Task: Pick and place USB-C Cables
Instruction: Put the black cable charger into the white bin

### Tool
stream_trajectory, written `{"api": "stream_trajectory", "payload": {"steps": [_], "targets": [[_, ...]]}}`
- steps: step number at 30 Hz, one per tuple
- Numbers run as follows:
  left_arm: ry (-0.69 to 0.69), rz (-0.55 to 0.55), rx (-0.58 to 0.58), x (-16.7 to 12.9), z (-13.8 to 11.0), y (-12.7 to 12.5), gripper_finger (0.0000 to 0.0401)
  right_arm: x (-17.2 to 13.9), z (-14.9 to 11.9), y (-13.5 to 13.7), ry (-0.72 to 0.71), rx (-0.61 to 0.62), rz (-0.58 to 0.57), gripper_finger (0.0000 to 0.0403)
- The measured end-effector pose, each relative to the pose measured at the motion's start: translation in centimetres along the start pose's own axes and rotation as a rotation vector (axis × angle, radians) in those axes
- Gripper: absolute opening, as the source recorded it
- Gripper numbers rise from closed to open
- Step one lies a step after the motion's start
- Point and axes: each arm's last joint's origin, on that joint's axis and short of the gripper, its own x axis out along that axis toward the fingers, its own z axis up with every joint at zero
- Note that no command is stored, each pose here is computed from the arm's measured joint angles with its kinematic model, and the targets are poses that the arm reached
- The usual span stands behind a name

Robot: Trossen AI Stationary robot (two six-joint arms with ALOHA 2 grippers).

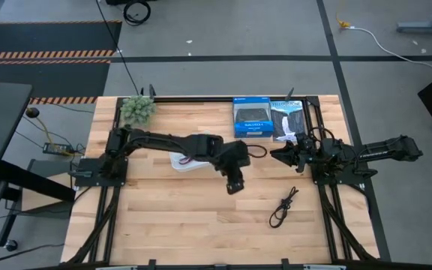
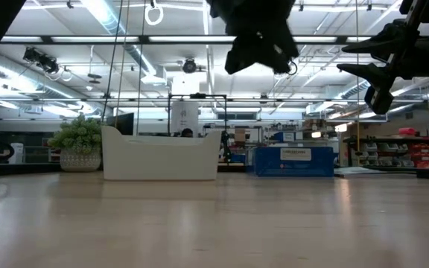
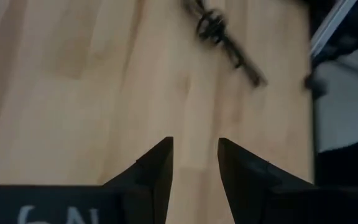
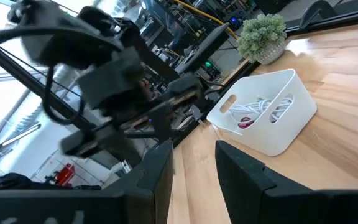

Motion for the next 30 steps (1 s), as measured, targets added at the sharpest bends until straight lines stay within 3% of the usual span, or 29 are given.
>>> {"api": "stream_trajectory", "payload": {"steps": [6,15,21,30], "targets": [[-0.163,-0.067,-0.083,1.3,1.0,-1.8,0.0132,0.0,0.0,0.0,-0.001,0.0,0.001,0.0128],[-0.425,-0.142,-0.015,3.4,1.7,-5.5,0.0132,0.0,0.1,0.1,-0.009,0.001,0.004,0.0128],[-0.488,-0.162,0.031,7.0,0.4,-7.0,0.0132,0.0,0.1,0.1,-0.009,0.001,0.005,0.0128],[-0.443,-0.141,0.041,12.2,-2.3,-7.3,0.0132,0.0,0.1,0.1,-0.007,0.001,0.004,0.0128]]}}
